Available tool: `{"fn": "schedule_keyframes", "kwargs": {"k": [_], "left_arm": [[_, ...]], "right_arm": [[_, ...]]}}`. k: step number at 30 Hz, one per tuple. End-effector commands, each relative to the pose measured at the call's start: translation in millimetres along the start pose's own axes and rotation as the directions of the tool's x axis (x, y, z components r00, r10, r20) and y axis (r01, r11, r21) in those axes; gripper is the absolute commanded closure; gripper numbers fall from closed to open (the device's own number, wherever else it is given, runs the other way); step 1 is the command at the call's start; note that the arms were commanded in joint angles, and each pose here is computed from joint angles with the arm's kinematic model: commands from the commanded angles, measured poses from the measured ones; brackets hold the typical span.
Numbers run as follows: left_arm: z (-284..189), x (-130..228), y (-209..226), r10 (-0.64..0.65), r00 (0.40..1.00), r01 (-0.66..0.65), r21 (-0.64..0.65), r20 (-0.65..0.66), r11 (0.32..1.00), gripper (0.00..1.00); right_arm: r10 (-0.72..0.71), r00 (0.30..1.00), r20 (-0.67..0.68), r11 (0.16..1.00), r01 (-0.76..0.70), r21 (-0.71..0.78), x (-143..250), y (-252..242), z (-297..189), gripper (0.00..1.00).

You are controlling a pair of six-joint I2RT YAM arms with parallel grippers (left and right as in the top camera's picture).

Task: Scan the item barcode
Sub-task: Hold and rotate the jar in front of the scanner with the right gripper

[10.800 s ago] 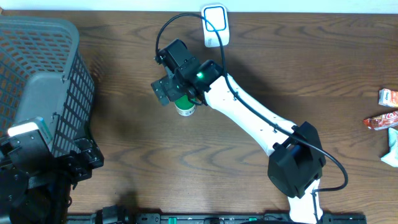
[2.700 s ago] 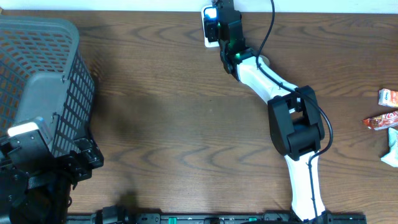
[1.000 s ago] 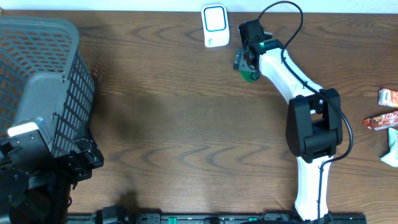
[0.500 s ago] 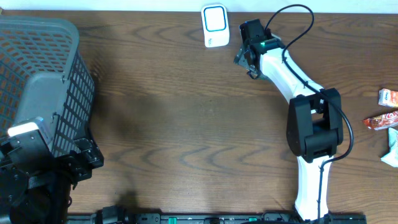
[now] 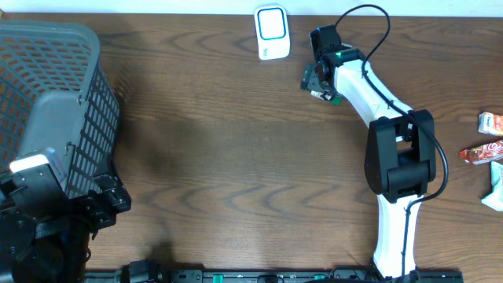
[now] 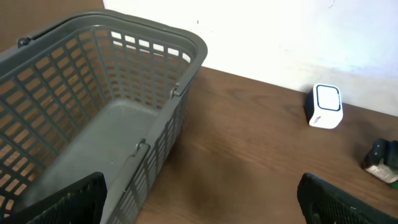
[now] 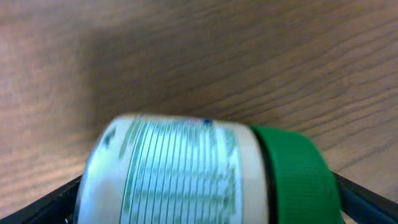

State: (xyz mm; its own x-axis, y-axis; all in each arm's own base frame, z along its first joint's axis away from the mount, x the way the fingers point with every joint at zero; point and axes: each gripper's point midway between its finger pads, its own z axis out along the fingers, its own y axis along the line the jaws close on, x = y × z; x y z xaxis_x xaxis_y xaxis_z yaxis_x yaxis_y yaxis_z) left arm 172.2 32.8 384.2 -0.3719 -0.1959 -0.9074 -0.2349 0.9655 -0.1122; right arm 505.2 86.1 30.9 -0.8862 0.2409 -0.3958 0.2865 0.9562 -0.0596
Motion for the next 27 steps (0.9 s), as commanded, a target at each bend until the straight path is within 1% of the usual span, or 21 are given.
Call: {"fn": "schedule_keyframes", "kwargs": {"k": [1,5,7,12,17,19,24,27], "left_arm": [[-0.4,0.3,-2.2,-0.007,1.0,0.007,0.013,0.0,1.0,0.02],[-0.4,0.3,-2.2,-0.007,1.0,0.007,0.013,0.0,1.0,0.02],[-0.4,0.3,-2.2,-0.007,1.0,0.007,0.013,0.0,1.0,0.02],[-0.4,0.3,-2.2,-0.007,1.0,0.007,0.013,0.0,1.0,0.02],[-0.4,0.3,-2.2,-0.007,1.0,0.007,0.013,0.0,1.0,0.02],[-0.4,0.3,-2.2,-0.007,1.0,0.007,0.013,0.0,1.0,0.02],[-0.4,0.3,-2.2,-0.007,1.0,0.007,0.013,0.0,1.0,0.02],[-0.4,0.3,-2.2,-0.007,1.0,0.007,0.013,0.0,1.0,0.02]], "right_arm": [[-0.098,0.994,-0.04,0.995,0.097,-0.024,11.0,5.9,5.5,0.01],[-0.124,0.988,-0.087,0.992,0.123,-0.02,22.1,2.3,4.8,0.01],[-0.112,0.989,-0.097,0.994,0.111,-0.013,24.4,0.7,4.6,0.05],[-0.066,0.995,-0.069,0.998,0.064,-0.023,17.7,4.7,5.1,0.14],[-0.034,0.998,-0.051,0.999,0.033,-0.029,12.5,6.0,5.7,0.18],[-0.012,0.999,-0.046,0.999,0.01,-0.03,11.1,6.4,5.8,0.16],[0.01,1.0,-0.029,0.999,-0.011,-0.039,6.5,8.9,5.5,0.01],[0.006,1.0,-0.031,0.999,-0.007,-0.037,5.7,5.7,2.6,0.01]]}}
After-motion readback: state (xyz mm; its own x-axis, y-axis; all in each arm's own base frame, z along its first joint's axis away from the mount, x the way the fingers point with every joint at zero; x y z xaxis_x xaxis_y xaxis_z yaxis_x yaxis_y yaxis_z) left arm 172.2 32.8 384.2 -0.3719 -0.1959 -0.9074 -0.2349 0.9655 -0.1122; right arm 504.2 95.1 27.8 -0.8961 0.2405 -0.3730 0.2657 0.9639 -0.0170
